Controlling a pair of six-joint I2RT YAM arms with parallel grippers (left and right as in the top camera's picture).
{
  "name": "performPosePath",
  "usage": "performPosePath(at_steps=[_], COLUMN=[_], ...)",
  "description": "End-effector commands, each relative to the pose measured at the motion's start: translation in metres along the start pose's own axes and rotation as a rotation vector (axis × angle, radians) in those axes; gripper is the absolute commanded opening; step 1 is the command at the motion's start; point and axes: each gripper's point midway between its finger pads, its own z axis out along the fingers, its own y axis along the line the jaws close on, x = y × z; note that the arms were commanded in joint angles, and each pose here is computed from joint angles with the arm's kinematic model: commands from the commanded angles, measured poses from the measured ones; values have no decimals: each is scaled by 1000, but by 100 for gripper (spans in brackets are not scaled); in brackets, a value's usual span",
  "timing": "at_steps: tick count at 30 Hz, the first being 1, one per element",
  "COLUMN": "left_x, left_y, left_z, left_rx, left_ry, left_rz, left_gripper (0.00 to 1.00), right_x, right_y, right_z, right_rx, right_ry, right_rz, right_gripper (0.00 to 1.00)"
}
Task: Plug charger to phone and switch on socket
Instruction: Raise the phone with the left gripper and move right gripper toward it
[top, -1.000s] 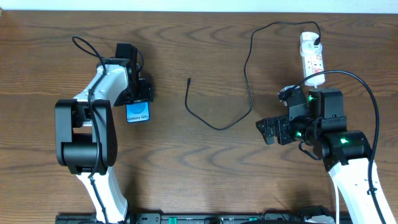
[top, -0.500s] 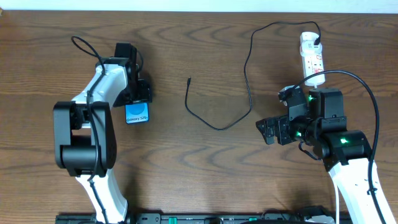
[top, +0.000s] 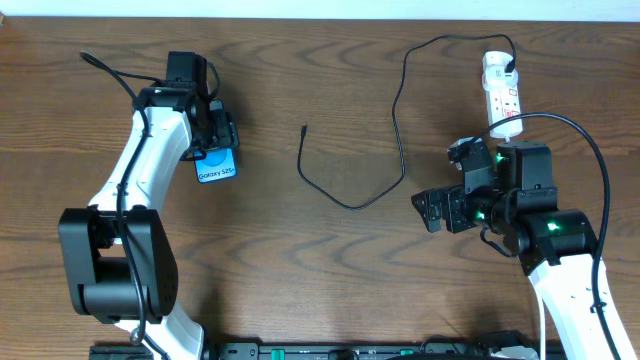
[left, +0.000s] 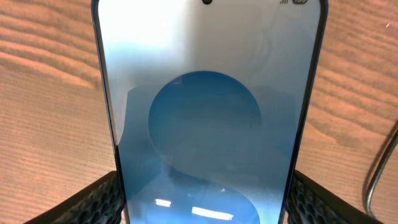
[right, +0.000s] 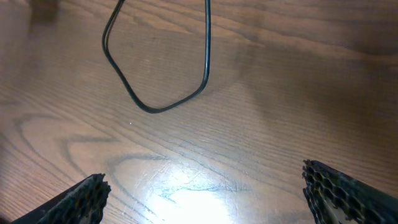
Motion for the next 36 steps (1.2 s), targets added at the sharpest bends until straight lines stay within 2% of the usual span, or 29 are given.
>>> performPosePath(at_steps=[1, 7, 14, 22, 28, 36], left_x=[-3, 1, 9, 29, 40, 50], left_y=[2, 3, 4, -39, -51, -77], left_z=[-10, -10, -10, -17, -25, -54], left_rx=[-6, -11, -14, 231, 310, 516], left_ry=[-13, 2, 35, 172, 293, 544], left_rz=[-22, -79, -198, -258, -516, -817], left_gripper=[31, 9, 8, 7, 7, 7], right_x=[-8, -8, -8, -8, -8, -8], right_y=[4, 4, 4, 4, 4, 4], right_z=[-5, -5, -5, -5, -5, -5], right_rx=[-3, -3, -3, -3, -4, -4], right_ry=[-21, -21, -21, -20, -19, -19], right_rz=[-9, -10, -10, -9, -8, -8], right_gripper=[99, 99, 99, 99, 99, 99])
